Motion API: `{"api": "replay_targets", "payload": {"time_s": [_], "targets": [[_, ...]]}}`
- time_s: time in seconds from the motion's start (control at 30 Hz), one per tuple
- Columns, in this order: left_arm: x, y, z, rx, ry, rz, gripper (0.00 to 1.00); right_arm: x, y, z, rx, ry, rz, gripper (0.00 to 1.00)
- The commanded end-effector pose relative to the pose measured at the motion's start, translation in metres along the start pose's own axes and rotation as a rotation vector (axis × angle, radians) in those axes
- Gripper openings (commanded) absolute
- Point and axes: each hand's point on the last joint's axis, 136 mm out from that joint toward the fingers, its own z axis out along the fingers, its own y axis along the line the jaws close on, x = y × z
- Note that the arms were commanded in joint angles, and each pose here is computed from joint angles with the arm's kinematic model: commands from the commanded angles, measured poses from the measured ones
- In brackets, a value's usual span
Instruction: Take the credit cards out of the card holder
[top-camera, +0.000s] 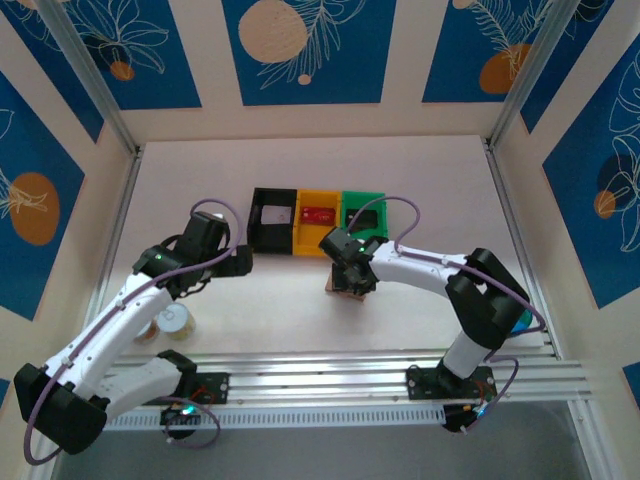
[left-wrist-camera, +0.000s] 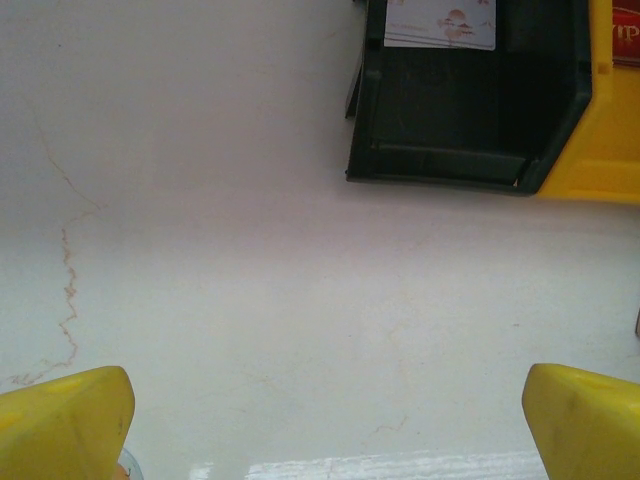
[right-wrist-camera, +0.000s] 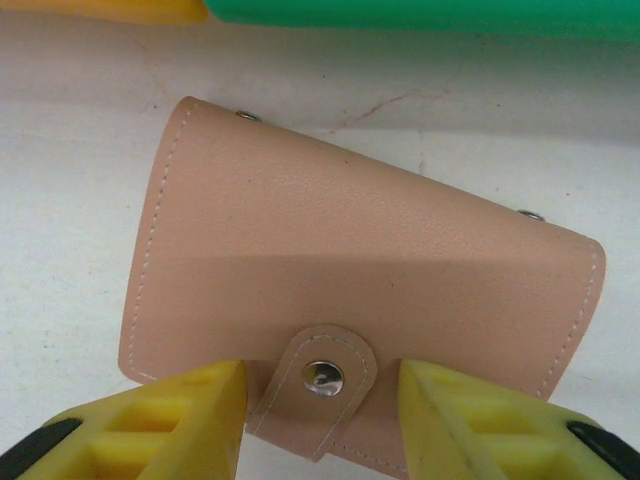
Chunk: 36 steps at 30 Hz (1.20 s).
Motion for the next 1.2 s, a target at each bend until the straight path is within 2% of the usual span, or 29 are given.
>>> {"api": "replay_targets", "payload": {"time_s": [0.0, 0.23, 0.37, 0.5, 0.8, 1.03, 1.17], "targets": [[0.008, 0.0, 0.005, 0.002, 0.024, 0.003, 1.0, 0.002, -0.006, 0.003, 0.044, 0.016, 0.037, 0.41], [0.009, -0.001, 0.005, 0.001, 0.035, 0.01, 1.0, 0.007, 0.0, 0.01, 0.046, 0.031, 0.025, 0.36], [0.01, -0.001, 0.007, -0.001, 0.043, 0.011, 1.0, 0.011, 0.001, 0.014, 0.048, 0.042, 0.014, 0.28], [0.011, -0.001, 0.008, -0.003, 0.054, 0.013, 1.0, 0.016, 0.005, 0.015, 0.041, 0.046, -0.012, 0.28], [0.017, -0.001, 0.005, 0.0, 0.088, 0.007, 1.0, 0.029, 0.033, 0.012, -0.058, 0.044, -0.133, 0.16], [0.038, -0.025, 0.004, 0.159, 0.14, -0.134, 1.0, 0.038, 0.066, 0.003, -0.112, -0.013, -0.293, 0.12], [0.047, -0.037, 0.008, 0.22, 0.162, -0.203, 1.0, 0.042, 0.079, 0.004, -0.134, -0.021, -0.36, 0.05]]}}
